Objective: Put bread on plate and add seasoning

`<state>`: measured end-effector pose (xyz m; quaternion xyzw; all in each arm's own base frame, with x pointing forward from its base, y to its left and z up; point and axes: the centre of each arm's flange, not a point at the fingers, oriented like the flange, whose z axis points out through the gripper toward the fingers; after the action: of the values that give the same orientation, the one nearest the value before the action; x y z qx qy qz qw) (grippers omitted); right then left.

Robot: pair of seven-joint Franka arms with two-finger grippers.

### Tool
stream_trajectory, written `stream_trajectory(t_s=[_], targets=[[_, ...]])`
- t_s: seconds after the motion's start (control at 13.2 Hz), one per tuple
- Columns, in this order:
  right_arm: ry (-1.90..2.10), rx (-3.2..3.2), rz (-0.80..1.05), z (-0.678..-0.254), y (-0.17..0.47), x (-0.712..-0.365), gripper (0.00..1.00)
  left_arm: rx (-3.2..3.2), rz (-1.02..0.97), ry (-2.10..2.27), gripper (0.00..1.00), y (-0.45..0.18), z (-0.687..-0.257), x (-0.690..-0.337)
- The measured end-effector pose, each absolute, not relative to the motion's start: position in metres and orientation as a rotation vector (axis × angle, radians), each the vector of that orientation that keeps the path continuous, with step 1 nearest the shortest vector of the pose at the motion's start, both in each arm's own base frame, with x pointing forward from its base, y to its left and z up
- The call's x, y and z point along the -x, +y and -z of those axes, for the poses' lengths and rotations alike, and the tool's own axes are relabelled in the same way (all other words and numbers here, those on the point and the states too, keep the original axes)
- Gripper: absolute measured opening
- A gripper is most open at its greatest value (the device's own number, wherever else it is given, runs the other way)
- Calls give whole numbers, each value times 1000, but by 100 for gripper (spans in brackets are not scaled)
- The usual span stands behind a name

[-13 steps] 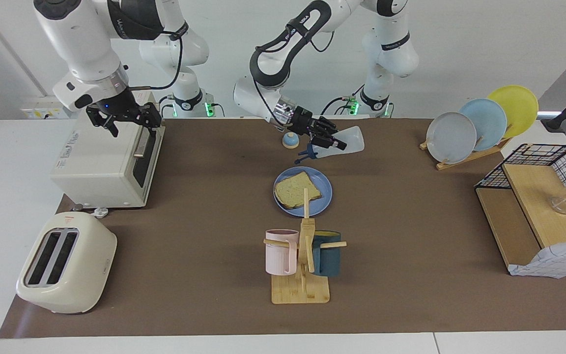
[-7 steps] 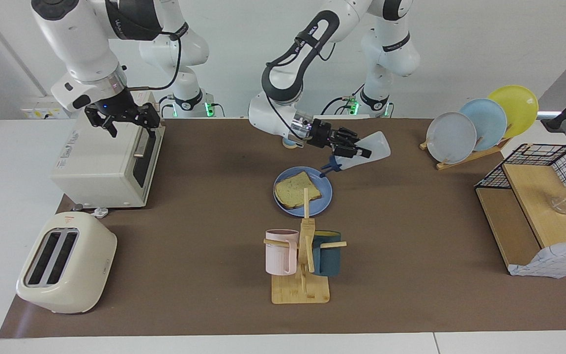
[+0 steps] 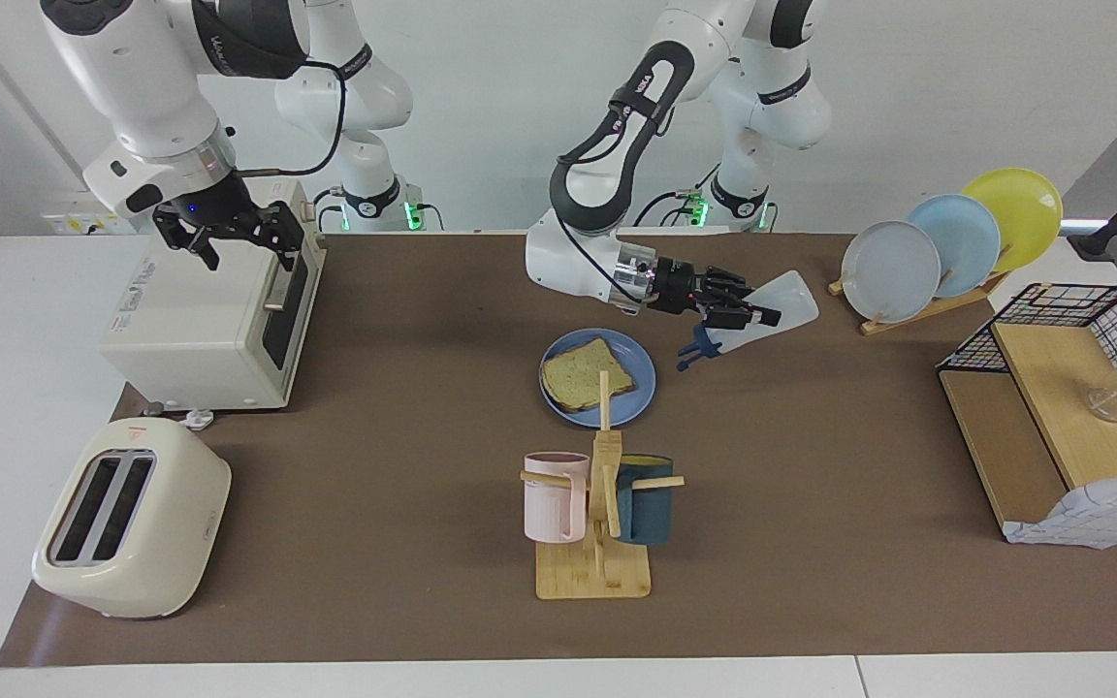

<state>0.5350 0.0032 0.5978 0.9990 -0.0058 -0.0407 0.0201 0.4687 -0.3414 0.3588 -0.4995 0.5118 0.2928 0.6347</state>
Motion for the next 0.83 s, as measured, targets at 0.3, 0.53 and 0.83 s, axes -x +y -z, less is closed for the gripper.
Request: stream_trajectory(t_s=[0.3, 0.53, 0.83], targets=[[-18, -3099, 121, -600, 3, -534, 100, 1109, -647, 1164, 47, -402, -337, -442], [-18, -3099, 121, -600, 3, -534, 100, 1108, -626, 1208, 47, -455, -347, -377], [-18, -3099, 120, -600, 3, -534, 100, 1067, -614, 1239, 47, -489, -349, -312]])
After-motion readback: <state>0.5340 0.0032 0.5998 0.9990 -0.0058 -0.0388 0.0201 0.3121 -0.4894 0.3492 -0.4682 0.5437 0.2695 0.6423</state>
